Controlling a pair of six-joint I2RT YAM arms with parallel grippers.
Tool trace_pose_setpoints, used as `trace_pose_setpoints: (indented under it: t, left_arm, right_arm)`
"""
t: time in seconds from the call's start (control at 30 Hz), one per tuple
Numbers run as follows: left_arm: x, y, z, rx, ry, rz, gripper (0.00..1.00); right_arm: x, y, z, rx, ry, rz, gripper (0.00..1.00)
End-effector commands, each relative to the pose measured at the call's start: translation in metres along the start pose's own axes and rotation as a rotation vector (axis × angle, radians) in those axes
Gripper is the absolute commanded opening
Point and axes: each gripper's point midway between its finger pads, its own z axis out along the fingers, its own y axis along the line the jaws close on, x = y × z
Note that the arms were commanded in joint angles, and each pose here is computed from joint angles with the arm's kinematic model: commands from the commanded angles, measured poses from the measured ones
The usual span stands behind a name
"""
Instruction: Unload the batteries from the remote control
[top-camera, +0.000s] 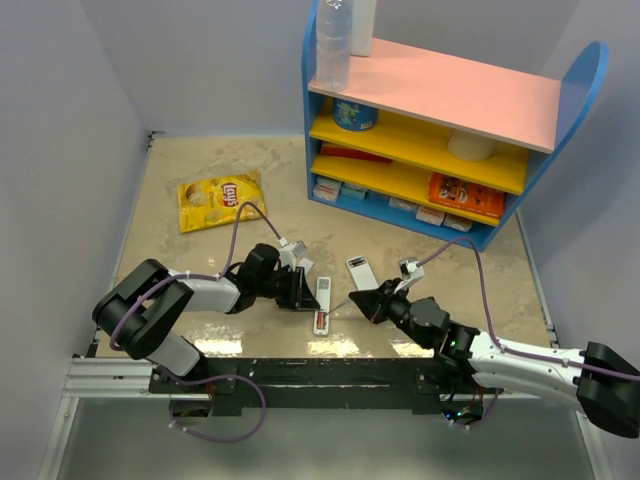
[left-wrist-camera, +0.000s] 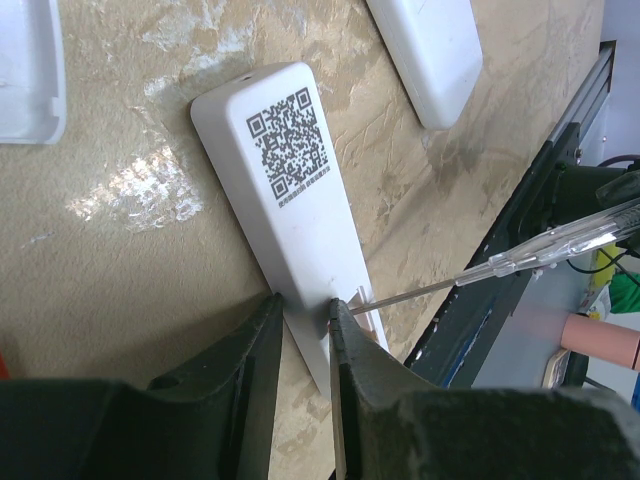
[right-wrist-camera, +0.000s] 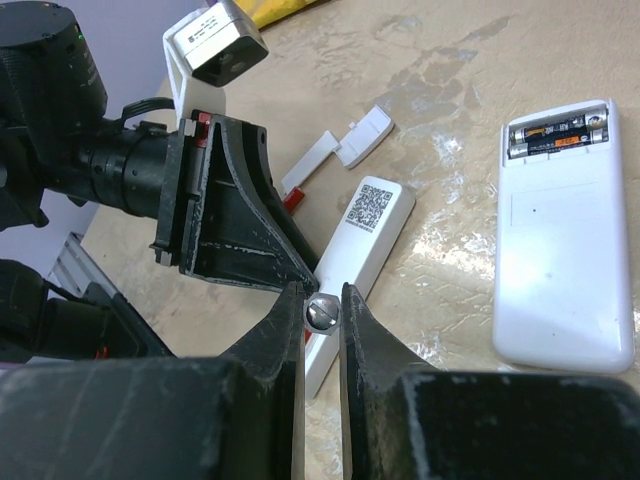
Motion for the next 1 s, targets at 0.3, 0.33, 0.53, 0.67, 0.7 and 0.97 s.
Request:
trace_pose_setpoints:
  t: [0.3, 0.33, 0.53, 0.67, 0.7, 0.97]
  left_arm:
    - [0.012, 0.005, 0.006, -0.017, 0.031, -0.007, 0.28]
    - [0.012, 0.005, 0.006, -0.017, 0.031, -0.007, 0.28]
    - [0.014, 0.005, 0.005, -0.018, 0.031, -0.008, 0.28]
    - [0.015, 0.005, 0.005, -0.017, 0.031, -0.011, 0.28]
    - [0.015, 0.006, 0.005, -0.017, 0.029, -0.012, 0.28]
    - [0.018, 0.008, 0.006, -0.017, 0.033, -0.023, 0.28]
  right_arm:
    - [-0.003, 0.01, -0.005, -0.057, -0.01, 0.014, 0.0]
    - [-0.003, 0.011, -0.005, -0.063, -0.005, 0.012, 0.0]
    - [0.002, 0.009, -0.003, -0.064, 0.005, 0.004, 0.0]
    - [0.005, 0.006, -0.004, -0.069, -0.009, 0.019, 0.0]
    - [0.004, 0.006, -0.004, -0.072, -0.015, 0.014, 0.0]
    - [0.014, -0.01, -0.01, -0.059, -0.019, 0.013, 0.0]
